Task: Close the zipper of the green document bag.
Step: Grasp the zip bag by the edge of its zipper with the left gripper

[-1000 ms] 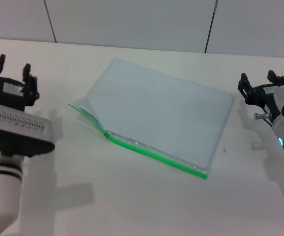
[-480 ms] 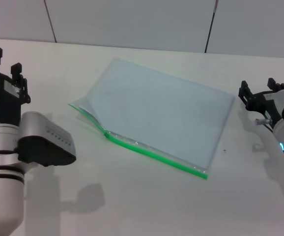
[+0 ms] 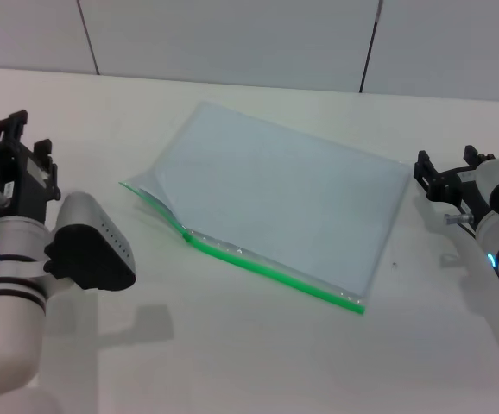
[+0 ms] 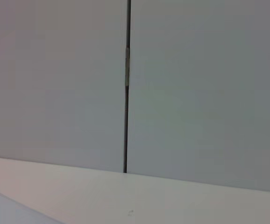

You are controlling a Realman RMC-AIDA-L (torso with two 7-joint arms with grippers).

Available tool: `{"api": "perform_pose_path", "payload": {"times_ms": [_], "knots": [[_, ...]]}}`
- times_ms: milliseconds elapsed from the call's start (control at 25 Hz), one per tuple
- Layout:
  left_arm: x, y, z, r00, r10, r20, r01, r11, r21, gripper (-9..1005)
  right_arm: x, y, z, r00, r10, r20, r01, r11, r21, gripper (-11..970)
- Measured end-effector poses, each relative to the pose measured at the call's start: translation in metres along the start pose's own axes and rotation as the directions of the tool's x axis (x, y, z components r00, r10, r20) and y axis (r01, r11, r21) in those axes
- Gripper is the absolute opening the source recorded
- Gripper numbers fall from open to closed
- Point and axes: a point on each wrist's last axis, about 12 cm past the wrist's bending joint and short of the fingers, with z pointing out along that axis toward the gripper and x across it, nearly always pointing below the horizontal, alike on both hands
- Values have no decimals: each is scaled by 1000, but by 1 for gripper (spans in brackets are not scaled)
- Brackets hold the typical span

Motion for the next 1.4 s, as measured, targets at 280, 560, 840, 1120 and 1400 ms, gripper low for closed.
{"api": "perform_pose_path", "payload": {"times_ms": [280,560,840,1120,1400], "knots": [[0,-6,13,999,36,24,-38,996,75,540,-3,2,2,1000,-3,7,3,1000,-7,717],[1,-11,19,995,85,46,-91,987,131,541,-4,3,3,1000,-6,2,6,1000,-13,716],[-4,-17,23,991,106,82,-120,974,194,541,-4,3,3,1000,-7,1,7,1000,-13,716],[-16,-22,21,992,67,109,-92,966,240,537,-3,3,3,1000,-8,-1,8,1000,-14,716],[-21,-24,16,993,30,113,-59,965,257,534,-4,3,3,1000,-8,-1,8,1000,-14,715]]}}
